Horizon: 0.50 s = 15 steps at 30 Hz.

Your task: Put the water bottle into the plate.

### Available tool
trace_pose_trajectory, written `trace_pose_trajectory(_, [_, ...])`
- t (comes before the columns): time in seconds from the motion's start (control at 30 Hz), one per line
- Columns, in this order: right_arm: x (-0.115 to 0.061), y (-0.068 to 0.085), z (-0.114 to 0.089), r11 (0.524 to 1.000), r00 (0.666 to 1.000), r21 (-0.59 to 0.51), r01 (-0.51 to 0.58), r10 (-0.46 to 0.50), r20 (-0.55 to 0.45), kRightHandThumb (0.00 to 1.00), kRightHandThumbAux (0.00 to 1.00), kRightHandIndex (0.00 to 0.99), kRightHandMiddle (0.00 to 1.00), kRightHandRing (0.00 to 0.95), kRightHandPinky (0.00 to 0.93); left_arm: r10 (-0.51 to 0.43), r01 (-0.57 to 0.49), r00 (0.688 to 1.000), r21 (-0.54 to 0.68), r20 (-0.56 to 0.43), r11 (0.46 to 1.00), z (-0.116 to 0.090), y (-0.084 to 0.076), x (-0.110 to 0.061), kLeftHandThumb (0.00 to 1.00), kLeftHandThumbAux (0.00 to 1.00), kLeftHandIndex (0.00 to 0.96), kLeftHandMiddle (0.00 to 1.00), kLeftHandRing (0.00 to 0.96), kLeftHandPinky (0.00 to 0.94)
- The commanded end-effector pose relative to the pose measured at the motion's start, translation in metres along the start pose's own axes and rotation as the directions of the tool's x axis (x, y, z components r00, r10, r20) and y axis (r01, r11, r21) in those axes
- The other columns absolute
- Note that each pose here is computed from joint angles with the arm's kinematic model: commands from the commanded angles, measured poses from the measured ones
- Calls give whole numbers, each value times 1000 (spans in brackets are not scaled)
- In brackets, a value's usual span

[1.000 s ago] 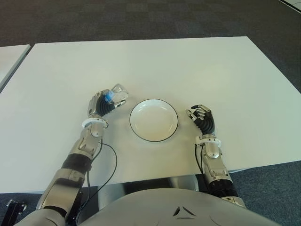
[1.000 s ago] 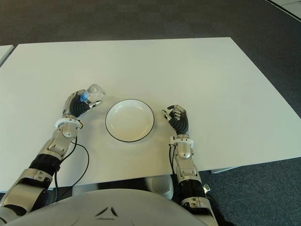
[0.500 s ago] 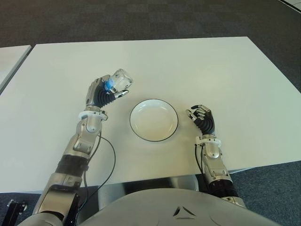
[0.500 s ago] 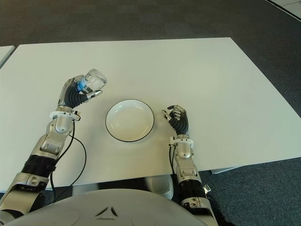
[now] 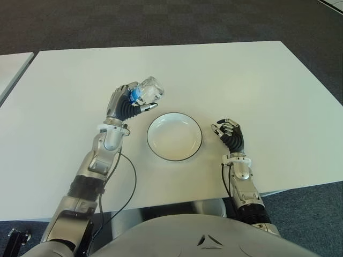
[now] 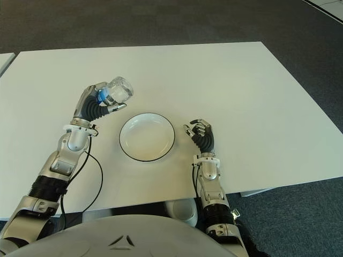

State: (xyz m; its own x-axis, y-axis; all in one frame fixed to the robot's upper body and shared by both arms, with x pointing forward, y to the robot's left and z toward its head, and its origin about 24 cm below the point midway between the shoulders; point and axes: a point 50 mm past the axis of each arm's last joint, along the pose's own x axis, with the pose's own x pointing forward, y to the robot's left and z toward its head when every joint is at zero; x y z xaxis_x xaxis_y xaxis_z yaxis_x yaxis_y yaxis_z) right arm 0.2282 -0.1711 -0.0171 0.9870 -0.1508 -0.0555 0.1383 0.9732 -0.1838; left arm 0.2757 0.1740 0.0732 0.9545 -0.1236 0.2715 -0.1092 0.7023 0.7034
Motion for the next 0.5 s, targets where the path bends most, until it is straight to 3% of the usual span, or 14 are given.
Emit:
trace_pose_trajectory(0.03, [-7,3,-13,1000,997,-4,-18,18,-75,700,731,435,746,737,731,-31,30,995,20,93,999,20,-9,10,852,670,395,527,865,784])
trace_pose_trajectory(0.27, [-7,3,-13,1000,998,-1,-14,13,-68,700,731,435,743,734,723,-94,85,982,63,166,994,32,-24,9,851,670,395,528,863,788])
trace_pose_trajectory(0.5, [-8,3,-13,1000,998,-2,-12,12,-67,700,731,435,744,732,720,-218,201,958,107,185,974,38,-48,1,851,669,396,531,857,780])
